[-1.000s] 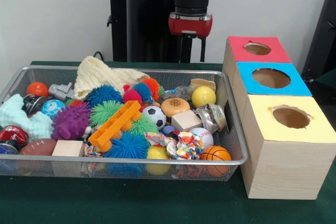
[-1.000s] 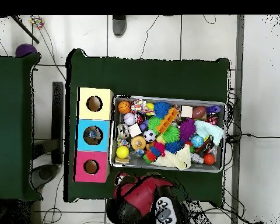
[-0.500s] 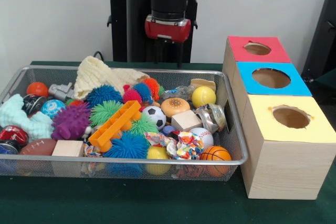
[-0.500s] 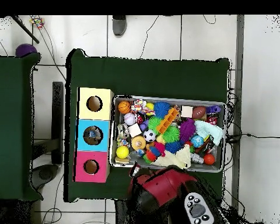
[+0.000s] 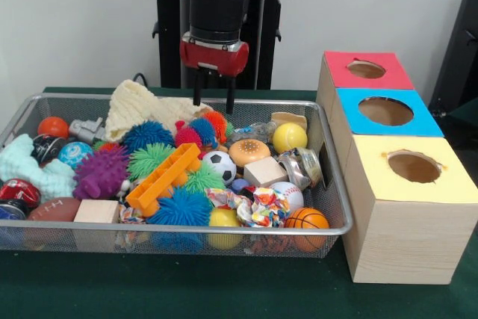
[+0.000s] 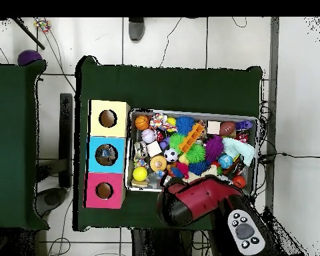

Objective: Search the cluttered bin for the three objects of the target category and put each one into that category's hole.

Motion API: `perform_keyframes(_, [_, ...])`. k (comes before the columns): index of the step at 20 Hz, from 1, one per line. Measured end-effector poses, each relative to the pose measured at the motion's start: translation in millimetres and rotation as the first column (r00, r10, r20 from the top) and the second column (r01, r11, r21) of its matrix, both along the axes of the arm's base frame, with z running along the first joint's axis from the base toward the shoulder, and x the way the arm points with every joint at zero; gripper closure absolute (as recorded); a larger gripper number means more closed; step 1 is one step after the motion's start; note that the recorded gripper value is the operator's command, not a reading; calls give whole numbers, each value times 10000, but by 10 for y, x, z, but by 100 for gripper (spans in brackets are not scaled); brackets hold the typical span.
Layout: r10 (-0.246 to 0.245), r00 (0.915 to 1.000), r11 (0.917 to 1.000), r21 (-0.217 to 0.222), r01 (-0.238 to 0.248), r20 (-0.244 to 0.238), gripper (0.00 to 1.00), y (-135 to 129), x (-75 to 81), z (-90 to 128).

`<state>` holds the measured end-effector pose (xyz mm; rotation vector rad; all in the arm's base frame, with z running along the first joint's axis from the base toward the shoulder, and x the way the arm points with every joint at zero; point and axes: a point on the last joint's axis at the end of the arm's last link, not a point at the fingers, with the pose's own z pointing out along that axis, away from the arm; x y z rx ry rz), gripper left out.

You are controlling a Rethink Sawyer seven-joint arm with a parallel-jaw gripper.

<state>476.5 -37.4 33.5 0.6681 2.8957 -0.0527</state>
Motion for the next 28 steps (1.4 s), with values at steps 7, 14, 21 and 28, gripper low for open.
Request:
perform_keyframes(7, [324,9987,9993,-201,-317,384,0,91,370,-101])
perform_keyframes(14, [1292,9892,9914,-321,-1272,692,0,591,607,-160])
perform_keyframes(21, [2751,9585,9608,-567,-2713,748,0,1355,567,-152])
perform_keyframes(28, [3052,9498,9505,-824,-2995,693,0,1460,526,-149])
